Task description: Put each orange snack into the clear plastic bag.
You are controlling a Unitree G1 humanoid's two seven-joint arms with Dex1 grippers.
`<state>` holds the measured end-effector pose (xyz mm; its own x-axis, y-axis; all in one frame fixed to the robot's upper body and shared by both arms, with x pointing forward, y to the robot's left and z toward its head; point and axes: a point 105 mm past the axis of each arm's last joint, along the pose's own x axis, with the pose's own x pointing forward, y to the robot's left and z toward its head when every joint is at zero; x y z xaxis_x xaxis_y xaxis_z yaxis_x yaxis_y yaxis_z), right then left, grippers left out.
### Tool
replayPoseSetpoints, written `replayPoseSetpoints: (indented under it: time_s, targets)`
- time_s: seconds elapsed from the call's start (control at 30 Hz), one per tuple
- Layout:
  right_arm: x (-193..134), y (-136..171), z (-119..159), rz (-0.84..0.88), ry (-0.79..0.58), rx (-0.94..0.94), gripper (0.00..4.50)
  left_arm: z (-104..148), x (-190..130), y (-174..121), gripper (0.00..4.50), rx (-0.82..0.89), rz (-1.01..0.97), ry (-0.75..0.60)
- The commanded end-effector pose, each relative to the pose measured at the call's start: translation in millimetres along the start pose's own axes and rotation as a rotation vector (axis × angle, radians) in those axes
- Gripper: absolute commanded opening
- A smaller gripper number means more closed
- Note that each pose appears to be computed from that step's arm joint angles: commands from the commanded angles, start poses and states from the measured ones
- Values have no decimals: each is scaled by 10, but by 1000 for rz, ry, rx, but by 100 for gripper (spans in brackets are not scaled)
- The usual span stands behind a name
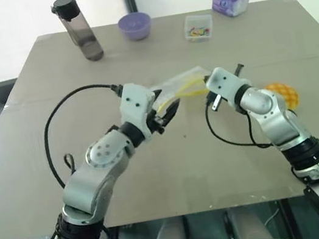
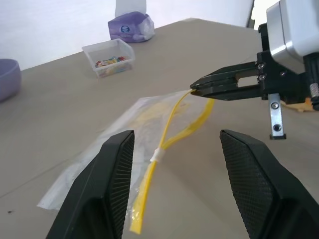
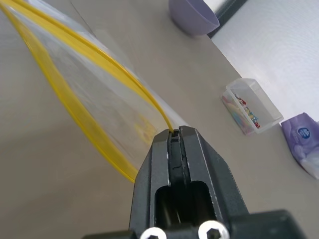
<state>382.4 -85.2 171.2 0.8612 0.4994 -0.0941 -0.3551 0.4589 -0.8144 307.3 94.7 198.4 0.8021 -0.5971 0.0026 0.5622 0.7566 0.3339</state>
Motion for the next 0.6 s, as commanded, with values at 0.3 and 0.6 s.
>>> replayPoseSetpoints:
  time_s: [0.3, 0.6]
  targets:
    - [-15, -42, 117, -19, -40, -5, 0, -234, -54, 118, 299, 201, 98, 137]
    - [-9, -84, 193, -34, -62, -6, 0, -310, 81, 90, 299, 221, 84, 131]
